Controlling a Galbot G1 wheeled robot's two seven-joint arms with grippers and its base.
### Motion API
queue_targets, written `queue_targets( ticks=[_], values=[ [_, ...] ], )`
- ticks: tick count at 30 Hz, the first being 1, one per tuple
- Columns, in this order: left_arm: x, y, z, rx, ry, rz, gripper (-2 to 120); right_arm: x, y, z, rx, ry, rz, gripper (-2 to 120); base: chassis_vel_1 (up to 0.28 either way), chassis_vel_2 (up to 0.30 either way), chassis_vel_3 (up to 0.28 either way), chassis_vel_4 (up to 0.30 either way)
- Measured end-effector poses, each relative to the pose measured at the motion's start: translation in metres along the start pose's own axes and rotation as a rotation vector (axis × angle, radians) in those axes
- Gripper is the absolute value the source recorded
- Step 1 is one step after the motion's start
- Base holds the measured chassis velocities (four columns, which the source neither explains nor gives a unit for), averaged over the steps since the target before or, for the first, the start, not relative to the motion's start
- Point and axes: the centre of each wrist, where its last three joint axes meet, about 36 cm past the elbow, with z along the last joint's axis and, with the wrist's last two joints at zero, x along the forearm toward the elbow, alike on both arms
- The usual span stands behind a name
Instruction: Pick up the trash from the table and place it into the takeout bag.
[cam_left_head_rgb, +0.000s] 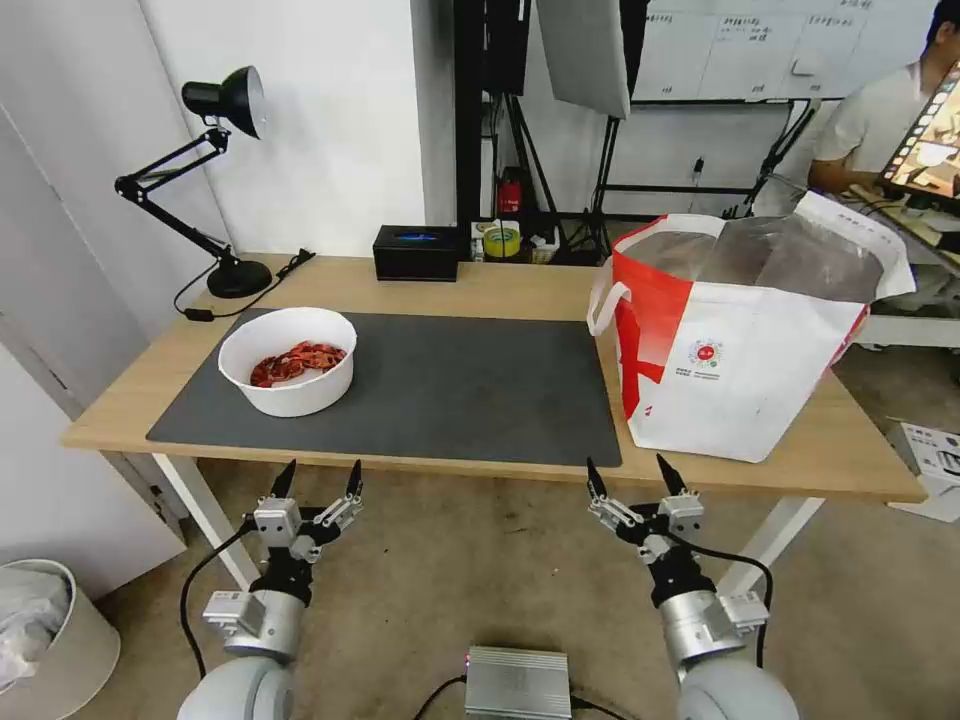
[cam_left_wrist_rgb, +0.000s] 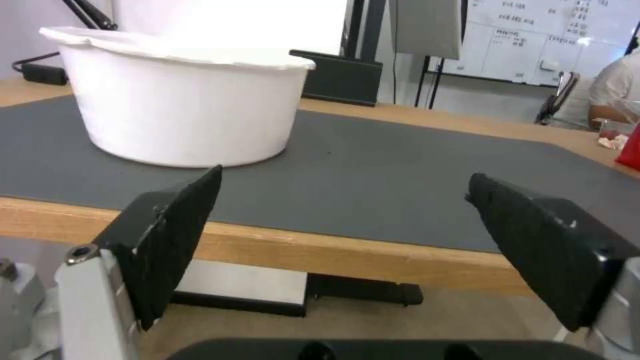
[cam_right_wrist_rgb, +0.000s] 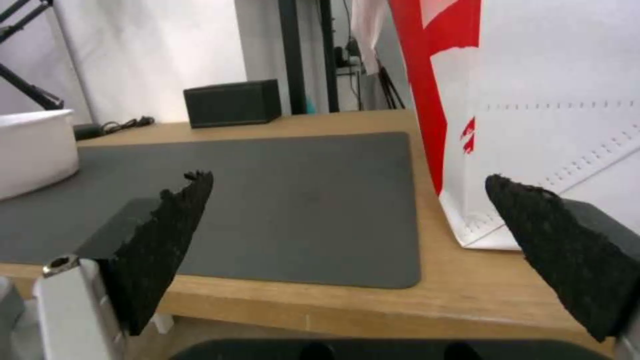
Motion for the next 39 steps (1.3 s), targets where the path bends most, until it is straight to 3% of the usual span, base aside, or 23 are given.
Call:
queue_targets(
  ticks=[15,18,22,25,30,39],
  values=[
    [0.0,0.004,-0.006,-0.01,0.012,0.008,100,0.0,-0.003,0.005,0.022,0.003,0.006,100,0.0,0.0,0.0,0.0],
    [-0.001,0.015,-0.028,-0.007,0.023,0.007,100,0.0,-0.003,0.005,0.022,0.003,0.006,100,0.0,0.0,0.0,0.0],
    [-0.004,0.024,-0.04,-0.015,0.02,0.005,100,0.0,-0.004,0.005,0.022,0.002,0.006,100,0.0,0.0,0.0,0.0],
    [-0.016,0.035,-0.064,-0.041,0.019,0.024,100,0.0,-0.004,0.005,0.023,0.002,0.007,100,0.0,0.0,0.0,0.0],
    [-0.031,0.046,-0.082,-0.071,0.026,0.046,100,0.0,-0.004,0.005,0.022,0.002,0.007,100,0.0,0.0,0.0,0.0],
    [-0.078,0.104,-0.115,-0.144,0.034,0.05,100,0.0,-0.004,0.004,0.022,0.001,0.007,100,0.0,0.0,0.0,0.0]
  ],
)
